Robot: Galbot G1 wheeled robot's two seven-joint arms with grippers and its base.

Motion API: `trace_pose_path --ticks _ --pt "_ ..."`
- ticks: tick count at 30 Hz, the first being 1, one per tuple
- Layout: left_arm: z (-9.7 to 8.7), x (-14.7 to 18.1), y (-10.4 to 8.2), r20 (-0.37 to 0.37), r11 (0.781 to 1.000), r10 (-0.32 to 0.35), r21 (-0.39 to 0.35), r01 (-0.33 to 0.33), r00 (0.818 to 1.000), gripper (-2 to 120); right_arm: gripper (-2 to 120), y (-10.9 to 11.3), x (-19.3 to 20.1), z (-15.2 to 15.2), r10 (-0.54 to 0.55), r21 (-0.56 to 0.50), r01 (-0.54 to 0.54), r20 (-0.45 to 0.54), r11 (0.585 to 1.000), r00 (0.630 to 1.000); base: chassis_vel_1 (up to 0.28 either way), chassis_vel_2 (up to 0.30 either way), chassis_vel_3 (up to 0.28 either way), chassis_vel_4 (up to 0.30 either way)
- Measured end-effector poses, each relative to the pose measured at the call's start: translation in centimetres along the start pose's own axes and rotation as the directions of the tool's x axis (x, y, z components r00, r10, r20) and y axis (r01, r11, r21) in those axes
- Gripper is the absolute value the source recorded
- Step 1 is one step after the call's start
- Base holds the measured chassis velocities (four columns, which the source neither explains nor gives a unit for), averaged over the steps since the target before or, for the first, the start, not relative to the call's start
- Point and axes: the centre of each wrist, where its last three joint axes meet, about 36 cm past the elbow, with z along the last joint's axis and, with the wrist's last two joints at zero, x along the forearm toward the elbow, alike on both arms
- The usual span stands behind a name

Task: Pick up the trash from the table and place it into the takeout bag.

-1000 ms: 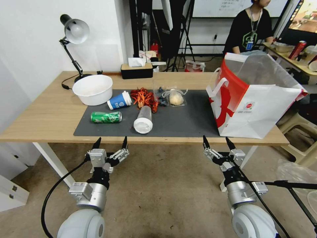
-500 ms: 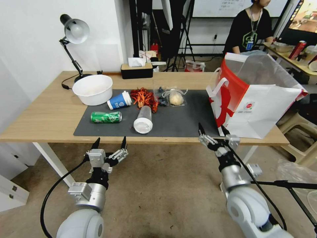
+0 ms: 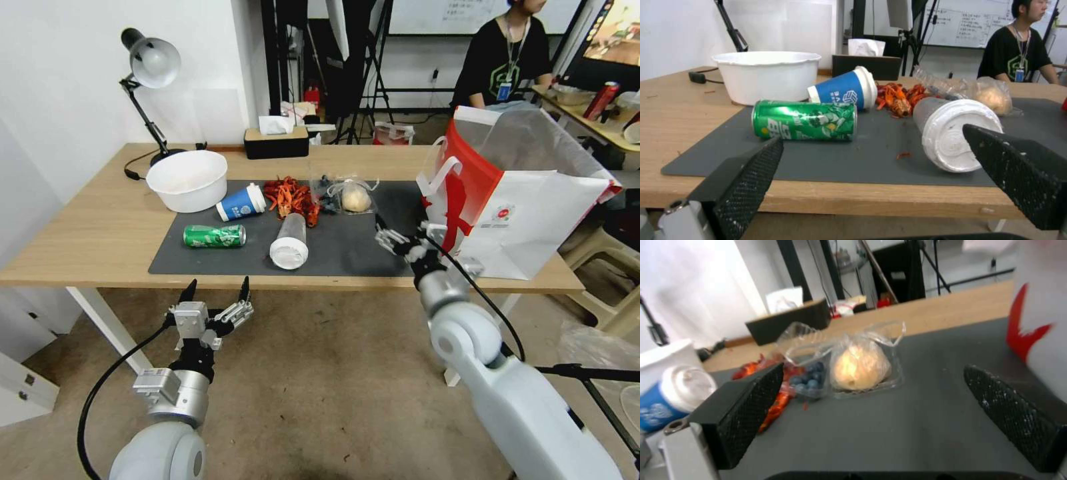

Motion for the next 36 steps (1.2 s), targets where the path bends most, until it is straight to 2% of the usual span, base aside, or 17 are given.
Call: trace_pose_path --ticks 3,11,25,36 --pt "0.0 -0.1 0.2 0.002 1.000 -0.006 0.002 0.006 1.000 100 100 0.2 -3.5 -0.7 0.011 0.002 -0.011 -0.019 1.000 1.000 0.000 0.000 0.000 0.000" --pt "0.0 0.0 0.4 -0.001 1.000 -0.010 0.002 0.010 1.000 100 100 1.2 -8.8 -1.7 0.018 0.020 -0.016 -0.064 1.000 0.998 0.000 0.000 0.000 0.000" --pt "0.3 -0.1 0.5 -0.005 1.000 -0.016 0.001 0.016 1.000 100 100 1.8 -13.6 -0.9 0.055 0.040 -0.050 -0.143 0.998 0.988 0.000 0.000 0.000 0.000" --pt "0.6 -0.2 0.6 -0.008 1.000 -0.021 0.001 0.021 1.000 100 100 2.6 -16.1 -0.9 0.068 0.088 -0.056 -0.144 0.995 0.987 0.000 0.000 0.000 0.000"
